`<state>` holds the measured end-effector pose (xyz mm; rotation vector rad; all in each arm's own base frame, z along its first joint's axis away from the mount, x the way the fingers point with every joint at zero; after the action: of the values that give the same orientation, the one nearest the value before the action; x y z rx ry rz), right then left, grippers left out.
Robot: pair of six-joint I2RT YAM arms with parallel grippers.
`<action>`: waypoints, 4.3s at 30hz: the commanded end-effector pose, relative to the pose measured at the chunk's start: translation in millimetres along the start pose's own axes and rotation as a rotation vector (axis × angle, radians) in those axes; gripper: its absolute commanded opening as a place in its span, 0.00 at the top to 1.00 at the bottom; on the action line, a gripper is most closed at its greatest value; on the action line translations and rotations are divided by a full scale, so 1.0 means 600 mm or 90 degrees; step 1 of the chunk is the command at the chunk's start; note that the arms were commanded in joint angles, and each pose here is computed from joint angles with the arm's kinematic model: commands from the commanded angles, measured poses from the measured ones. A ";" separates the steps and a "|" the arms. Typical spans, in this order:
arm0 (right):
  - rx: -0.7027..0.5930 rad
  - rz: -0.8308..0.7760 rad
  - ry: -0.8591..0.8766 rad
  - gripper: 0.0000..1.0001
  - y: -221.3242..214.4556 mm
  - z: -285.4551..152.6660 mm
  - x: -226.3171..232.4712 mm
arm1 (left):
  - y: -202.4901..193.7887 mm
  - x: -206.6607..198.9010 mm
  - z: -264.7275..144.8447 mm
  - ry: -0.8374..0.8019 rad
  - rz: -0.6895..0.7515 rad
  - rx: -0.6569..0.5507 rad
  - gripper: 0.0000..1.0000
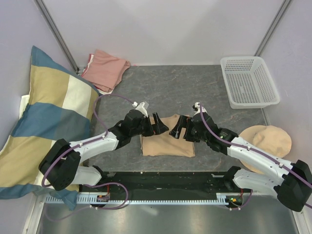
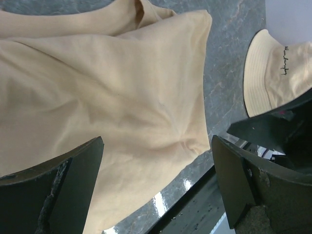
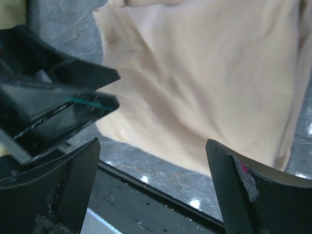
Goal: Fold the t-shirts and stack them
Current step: Smooth out wrinkles on the folded tshirt
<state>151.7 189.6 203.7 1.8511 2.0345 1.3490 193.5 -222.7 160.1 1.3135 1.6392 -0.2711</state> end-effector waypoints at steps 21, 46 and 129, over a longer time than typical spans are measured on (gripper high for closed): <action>-0.040 -0.074 -0.033 0.02 0.060 0.097 0.028 | -0.087 0.123 -0.050 0.106 -0.034 -0.001 0.00; -0.049 -0.098 -0.187 0.02 0.118 0.208 -0.100 | -0.097 0.137 -0.072 0.124 -0.046 -0.004 0.00; -0.032 -0.202 -0.128 0.02 0.175 0.306 -0.052 | -0.218 0.068 -0.076 0.251 0.000 0.016 0.00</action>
<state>338.3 239.8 135.0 1.5437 2.0506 0.9816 58.2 -225.4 113.6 1.5539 1.8913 -0.1306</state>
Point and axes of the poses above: each gripper's point midway between its finger pads, its own z axis out along the fingers, its own x axis along the line the jaws close on, y = z × x, the point moved 10 cm from there along -z, back along the fingers, and after that the axes turned 12 degrees about -z, right-handed, at the moved point
